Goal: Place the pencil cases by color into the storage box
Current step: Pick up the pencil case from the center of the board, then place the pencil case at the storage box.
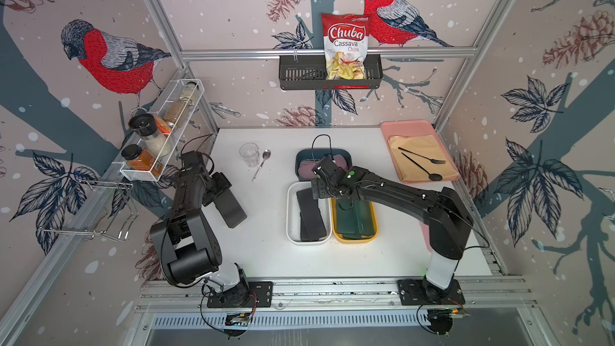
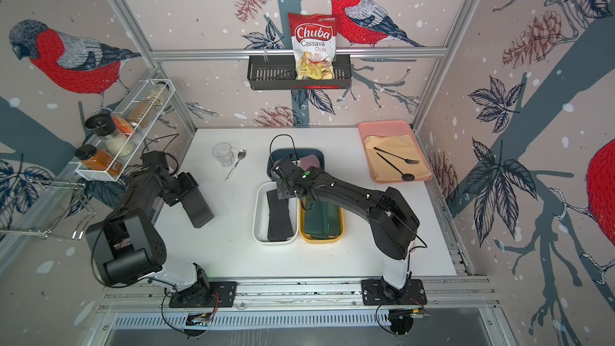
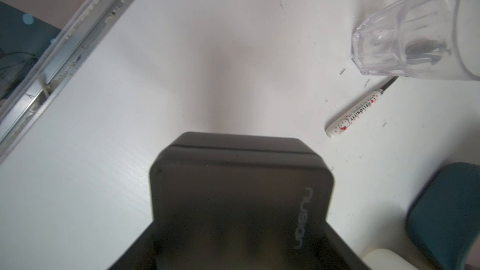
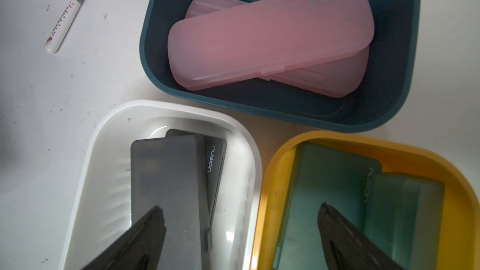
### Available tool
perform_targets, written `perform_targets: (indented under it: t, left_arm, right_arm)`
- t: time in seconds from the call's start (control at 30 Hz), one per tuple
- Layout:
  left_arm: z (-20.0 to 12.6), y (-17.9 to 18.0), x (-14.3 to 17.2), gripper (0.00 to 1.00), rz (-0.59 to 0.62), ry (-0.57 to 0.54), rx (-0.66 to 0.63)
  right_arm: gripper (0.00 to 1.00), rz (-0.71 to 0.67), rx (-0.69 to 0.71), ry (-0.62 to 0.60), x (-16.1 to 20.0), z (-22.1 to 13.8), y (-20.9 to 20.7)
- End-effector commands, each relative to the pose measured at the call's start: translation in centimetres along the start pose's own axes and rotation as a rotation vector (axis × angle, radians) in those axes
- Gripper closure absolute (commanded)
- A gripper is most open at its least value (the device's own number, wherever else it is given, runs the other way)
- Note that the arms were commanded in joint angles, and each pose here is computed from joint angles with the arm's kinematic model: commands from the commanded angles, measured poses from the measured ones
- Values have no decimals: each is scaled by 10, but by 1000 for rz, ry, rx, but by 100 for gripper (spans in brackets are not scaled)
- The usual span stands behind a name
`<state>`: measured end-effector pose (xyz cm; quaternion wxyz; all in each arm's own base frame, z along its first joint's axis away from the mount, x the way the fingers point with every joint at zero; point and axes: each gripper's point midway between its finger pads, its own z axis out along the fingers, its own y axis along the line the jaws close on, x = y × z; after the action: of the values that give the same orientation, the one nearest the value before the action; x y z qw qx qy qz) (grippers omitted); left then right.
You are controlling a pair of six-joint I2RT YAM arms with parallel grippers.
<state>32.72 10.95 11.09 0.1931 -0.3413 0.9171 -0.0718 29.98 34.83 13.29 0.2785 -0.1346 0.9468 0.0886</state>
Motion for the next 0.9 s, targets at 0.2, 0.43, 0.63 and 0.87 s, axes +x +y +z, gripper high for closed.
perform_targets:
  t: [0.2,0.43,0.63,0.87]
  left_arm:
    - [-16,-34,19,52,64,36,70]
    - [-34,-67,28,51,136,26,127]
    - [-46,-89,46,51,201,37,167]
    - [-51,-115,64,51,259,54,205]
  right_arm:
    - [4,5,-1,-37,-6,-11,-14]
    - [5,12,4,-43,-6,-12,-29]
    - [5,22,8,-56,-14,-15,-40]
    - [5,39,13,-62,-20,-21,-60]
